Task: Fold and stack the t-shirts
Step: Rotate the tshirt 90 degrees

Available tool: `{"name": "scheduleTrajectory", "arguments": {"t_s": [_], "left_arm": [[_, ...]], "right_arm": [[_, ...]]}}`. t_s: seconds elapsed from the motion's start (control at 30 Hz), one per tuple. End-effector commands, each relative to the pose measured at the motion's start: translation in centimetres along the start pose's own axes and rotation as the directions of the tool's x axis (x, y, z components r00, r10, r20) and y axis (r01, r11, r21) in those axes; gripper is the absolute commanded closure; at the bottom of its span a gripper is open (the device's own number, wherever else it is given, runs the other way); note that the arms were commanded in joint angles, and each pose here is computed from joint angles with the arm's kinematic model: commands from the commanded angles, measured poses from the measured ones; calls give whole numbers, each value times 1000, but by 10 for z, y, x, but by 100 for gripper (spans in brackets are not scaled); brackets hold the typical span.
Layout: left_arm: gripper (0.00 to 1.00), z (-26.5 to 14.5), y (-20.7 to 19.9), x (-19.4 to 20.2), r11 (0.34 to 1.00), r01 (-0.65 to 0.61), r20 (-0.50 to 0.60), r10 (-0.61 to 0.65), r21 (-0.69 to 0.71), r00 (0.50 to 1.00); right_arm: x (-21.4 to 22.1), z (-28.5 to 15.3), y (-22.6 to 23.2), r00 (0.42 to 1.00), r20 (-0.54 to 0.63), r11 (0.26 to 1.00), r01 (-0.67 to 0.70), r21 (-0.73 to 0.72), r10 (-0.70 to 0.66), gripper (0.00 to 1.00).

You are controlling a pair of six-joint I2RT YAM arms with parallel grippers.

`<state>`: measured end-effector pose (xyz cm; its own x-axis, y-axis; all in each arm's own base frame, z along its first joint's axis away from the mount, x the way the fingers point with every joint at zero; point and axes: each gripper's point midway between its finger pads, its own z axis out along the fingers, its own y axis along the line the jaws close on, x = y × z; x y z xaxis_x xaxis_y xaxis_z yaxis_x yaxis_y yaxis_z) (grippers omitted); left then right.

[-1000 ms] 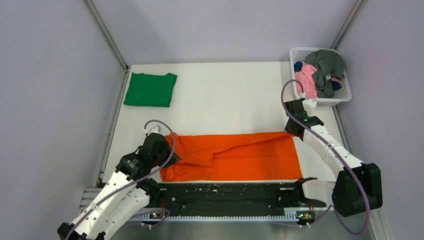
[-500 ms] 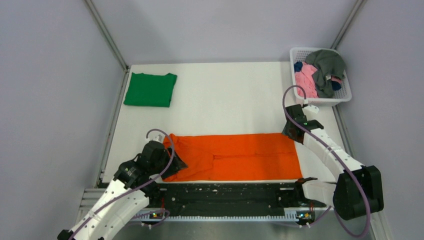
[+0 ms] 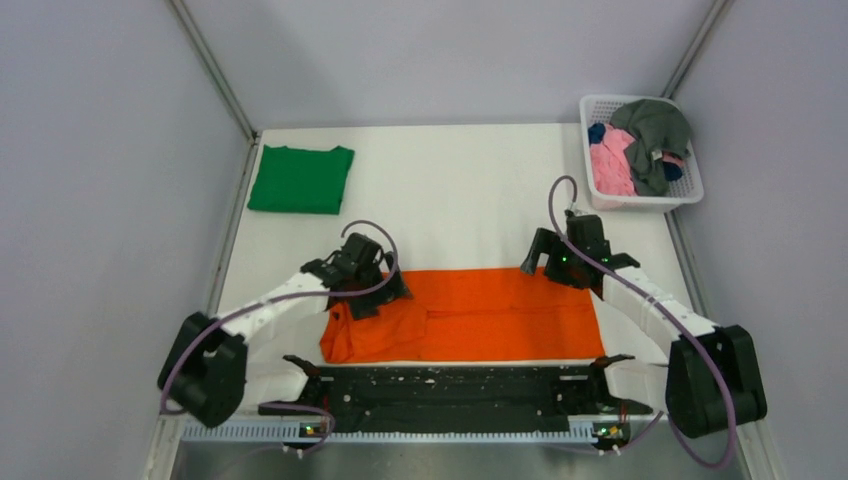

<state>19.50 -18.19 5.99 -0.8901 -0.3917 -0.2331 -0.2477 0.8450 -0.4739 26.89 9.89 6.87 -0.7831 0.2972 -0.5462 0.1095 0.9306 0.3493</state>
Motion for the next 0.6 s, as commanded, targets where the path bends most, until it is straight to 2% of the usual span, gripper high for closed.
{"name": "scheduleTrajectory", "arguments": {"t_s": [0.0,0.13,0.27,0.37,0.47,0.57], "left_arm": [[1,39,-6,-36,995,0,72,7,-96,997],[1,70,-1,-72,982,26,112,-5,-186,994],[1,109,-28,-137,987,52,143,-30,-155,989],[1,145,-66,-186,996,32,111,-22,-83,994],[1,171,-111,-250,999,8,155,-1,-44,988],[1,206,-155,-281,990,7,140,-27,141,990]], "right_arm": [[20,16,22,996,-87,990,25,-141,-37,7],[42,20,16,988,-147,992,32,-126,-50,7],[69,20,7,978,-201,995,46,-93,-63,7],[90,13,8,964,-250,993,68,-91,-89,6],[113,3,13,956,-283,992,51,-115,-82,2],[137,-10,44,939,-322,963,35,-267,-123,1]]}}
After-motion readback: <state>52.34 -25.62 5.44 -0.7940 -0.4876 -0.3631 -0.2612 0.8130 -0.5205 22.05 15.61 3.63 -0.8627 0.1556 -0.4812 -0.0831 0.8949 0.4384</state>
